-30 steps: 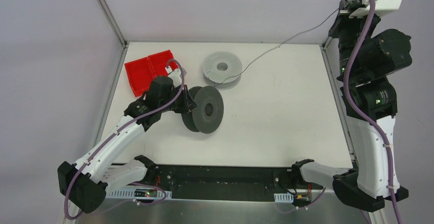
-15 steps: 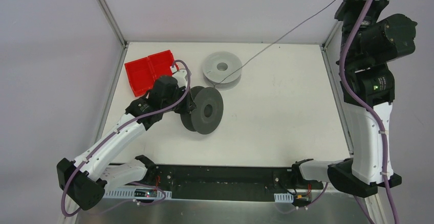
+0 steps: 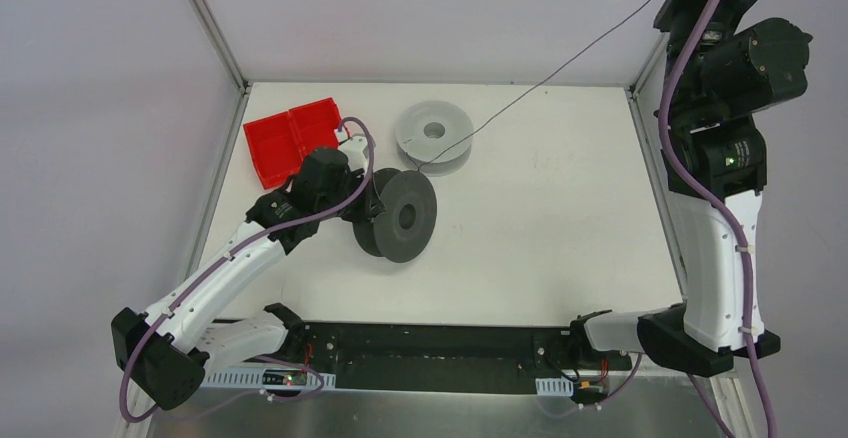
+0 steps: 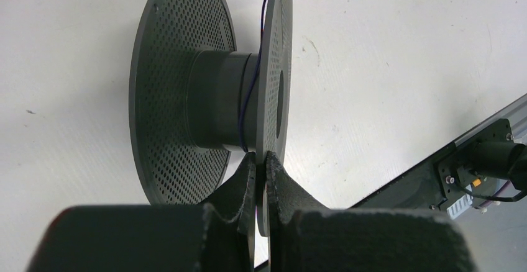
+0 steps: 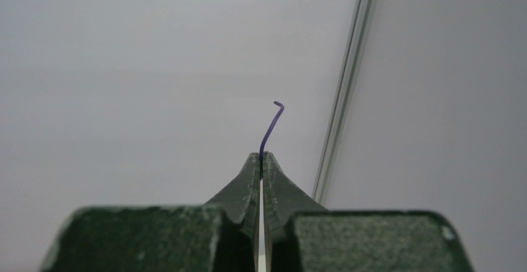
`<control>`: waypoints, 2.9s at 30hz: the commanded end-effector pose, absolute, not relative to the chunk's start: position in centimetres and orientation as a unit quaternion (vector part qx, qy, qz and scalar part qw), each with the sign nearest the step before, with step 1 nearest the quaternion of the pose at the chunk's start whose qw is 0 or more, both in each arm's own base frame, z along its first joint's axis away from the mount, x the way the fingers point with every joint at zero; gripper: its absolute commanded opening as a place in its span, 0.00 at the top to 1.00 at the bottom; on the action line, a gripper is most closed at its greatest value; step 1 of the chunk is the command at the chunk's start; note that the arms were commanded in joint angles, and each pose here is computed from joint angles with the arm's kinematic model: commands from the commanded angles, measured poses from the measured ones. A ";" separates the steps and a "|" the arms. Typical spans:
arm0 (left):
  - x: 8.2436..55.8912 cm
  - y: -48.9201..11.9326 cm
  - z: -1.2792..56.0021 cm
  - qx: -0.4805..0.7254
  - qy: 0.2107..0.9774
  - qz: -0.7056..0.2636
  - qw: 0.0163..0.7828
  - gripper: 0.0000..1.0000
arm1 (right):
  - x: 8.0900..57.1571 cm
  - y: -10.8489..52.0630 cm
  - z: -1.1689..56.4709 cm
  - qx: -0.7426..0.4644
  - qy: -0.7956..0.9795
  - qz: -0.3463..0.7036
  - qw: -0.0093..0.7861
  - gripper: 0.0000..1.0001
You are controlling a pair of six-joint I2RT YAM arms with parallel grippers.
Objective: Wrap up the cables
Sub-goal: Wrap the cable around the cable reel.
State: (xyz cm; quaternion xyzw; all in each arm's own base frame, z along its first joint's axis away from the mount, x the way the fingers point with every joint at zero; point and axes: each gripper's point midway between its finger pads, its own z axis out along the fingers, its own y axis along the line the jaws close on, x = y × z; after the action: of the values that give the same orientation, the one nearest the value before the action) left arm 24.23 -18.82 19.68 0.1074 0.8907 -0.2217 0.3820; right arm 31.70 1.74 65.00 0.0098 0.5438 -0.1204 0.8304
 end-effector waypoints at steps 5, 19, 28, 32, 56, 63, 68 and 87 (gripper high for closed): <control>23.6 -16.7 17.4 0.125 0.914 -0.158 0.352 1.00 | 28.1 0.0 70.0 0.048 0.473 -0.114 0.873 1.00; 24.0 -15.6 17.6 0.107 0.920 -0.126 0.356 1.00 | 24.9 -2.7 74.2 0.114 0.401 -0.134 0.899 1.00; 23.4 -17.4 18.5 0.137 0.909 -0.175 0.352 1.00 | 25.7 0.2 68.4 0.058 0.451 -0.058 0.889 1.00; 23.3 -17.7 18.6 0.150 0.905 -0.181 0.354 1.00 | 27.7 3.3 62.2 0.019 0.507 0.014 0.862 1.00; 26.1 -19.7 21.2 0.135 0.911 -0.125 0.368 1.00 | 26.1 3.3 34.3 0.068 0.753 0.042 0.653 1.00; 25.8 -20.9 22.2 0.141 0.908 -0.155 0.364 0.80 | 26.1 3.9 34.0 0.060 0.755 0.055 0.651 1.00; 26.2 -17.8 24.9 0.129 0.892 -0.104 0.420 0.62 | 26.0 3.8 33.9 0.059 0.755 0.053 0.651 1.00; 28.2 -15.3 20.9 0.159 0.897 -0.144 0.386 0.53 | 24.3 12.3 32.3 -0.155 0.742 0.210 0.617 1.00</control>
State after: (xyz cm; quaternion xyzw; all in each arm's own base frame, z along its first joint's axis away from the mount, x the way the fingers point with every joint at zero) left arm 28.15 -12.66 20.90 0.0923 0.9160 -0.0864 0.3809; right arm 24.76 9.76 31.94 -0.0897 0.7648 0.1604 0.6176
